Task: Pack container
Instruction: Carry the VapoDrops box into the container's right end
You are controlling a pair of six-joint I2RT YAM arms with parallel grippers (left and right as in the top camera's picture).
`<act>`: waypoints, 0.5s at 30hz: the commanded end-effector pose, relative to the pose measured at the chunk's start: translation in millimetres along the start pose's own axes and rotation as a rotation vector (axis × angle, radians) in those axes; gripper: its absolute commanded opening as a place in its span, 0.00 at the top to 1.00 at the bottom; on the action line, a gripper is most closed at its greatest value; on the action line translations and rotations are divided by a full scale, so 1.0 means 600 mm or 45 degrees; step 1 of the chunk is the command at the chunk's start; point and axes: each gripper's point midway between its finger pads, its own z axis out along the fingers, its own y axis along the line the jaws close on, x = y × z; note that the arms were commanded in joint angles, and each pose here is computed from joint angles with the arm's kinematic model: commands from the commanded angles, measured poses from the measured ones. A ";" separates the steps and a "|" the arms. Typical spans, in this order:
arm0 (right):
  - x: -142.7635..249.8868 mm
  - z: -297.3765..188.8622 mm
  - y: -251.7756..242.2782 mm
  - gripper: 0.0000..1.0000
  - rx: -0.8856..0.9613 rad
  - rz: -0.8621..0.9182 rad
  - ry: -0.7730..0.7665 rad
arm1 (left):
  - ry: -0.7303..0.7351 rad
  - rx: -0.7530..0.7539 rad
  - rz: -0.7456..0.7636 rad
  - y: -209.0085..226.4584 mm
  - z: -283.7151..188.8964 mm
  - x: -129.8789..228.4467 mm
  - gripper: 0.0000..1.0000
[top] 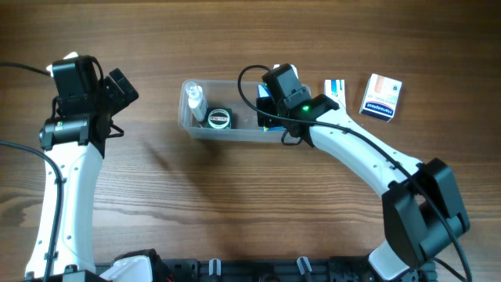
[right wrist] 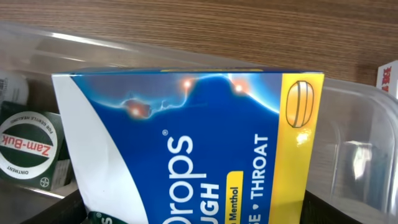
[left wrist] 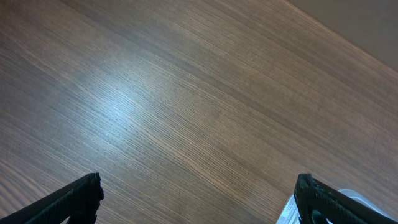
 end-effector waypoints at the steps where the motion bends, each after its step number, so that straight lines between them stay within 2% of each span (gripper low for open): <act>1: -0.014 0.001 -0.004 0.34 0.036 0.013 -0.029 | -0.030 0.011 -0.012 -0.002 -0.009 -0.014 0.00; 4: -0.015 0.001 -0.007 0.34 0.048 0.011 -0.034 | -0.030 0.011 -0.013 -0.002 -0.009 -0.014 0.00; 7: -0.015 0.001 -0.007 0.28 0.050 0.010 -0.034 | -0.030 0.011 -0.013 -0.002 -0.009 -0.014 0.00; 15: -0.009 0.000 -0.010 0.27 0.057 0.008 -0.015 | -0.030 0.011 -0.013 -0.002 -0.009 -0.014 0.00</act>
